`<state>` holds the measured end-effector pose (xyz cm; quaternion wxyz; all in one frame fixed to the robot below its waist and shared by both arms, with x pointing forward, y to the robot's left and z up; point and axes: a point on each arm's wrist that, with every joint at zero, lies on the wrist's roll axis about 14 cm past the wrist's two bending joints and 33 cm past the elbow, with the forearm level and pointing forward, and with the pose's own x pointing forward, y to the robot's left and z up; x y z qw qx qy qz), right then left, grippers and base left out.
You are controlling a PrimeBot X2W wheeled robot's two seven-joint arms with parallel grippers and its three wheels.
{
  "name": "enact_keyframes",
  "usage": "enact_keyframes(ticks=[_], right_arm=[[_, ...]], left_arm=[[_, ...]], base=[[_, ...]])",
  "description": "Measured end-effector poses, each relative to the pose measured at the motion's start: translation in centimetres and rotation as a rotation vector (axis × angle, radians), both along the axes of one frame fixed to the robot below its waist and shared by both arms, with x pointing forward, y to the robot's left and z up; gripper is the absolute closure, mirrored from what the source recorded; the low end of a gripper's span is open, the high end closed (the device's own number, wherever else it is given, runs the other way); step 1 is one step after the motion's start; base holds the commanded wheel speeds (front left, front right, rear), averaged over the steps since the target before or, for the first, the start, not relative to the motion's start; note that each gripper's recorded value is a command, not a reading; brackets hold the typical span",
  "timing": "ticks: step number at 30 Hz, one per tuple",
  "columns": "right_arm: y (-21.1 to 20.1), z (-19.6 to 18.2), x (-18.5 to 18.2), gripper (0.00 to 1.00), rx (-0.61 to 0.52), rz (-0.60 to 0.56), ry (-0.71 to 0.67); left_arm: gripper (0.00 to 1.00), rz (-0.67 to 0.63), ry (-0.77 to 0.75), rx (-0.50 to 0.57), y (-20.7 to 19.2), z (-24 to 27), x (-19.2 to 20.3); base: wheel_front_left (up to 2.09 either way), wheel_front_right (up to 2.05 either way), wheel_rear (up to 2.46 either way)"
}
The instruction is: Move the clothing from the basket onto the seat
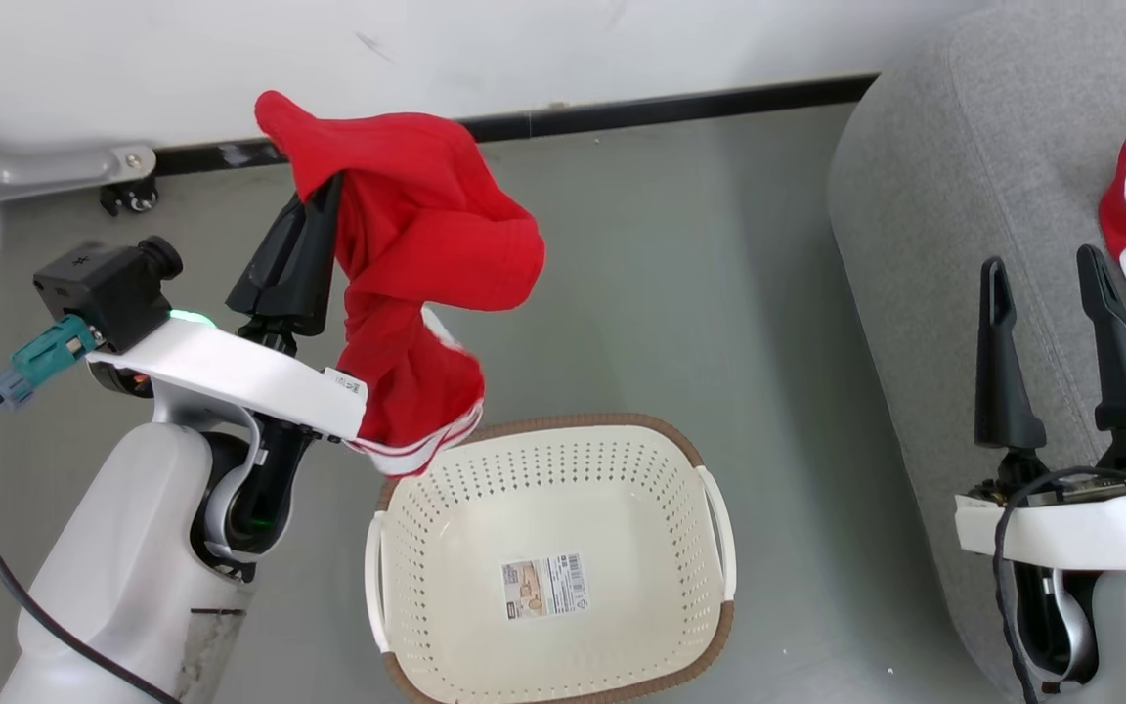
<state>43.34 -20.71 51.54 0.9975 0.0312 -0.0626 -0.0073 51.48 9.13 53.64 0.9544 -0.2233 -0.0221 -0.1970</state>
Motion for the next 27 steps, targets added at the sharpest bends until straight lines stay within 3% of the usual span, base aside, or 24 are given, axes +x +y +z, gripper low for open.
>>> enact_keyframes(ticks=[27], right_arm=[[1.0, 3.0, -3.7, 0.0, 0.018, 0.029, -0.05]], left_arm=[[1.0, -0.009, -0.109, 0.06, 0.4, 8.0, -5.2]], base=[[0.0, 0.0, 0.0]])
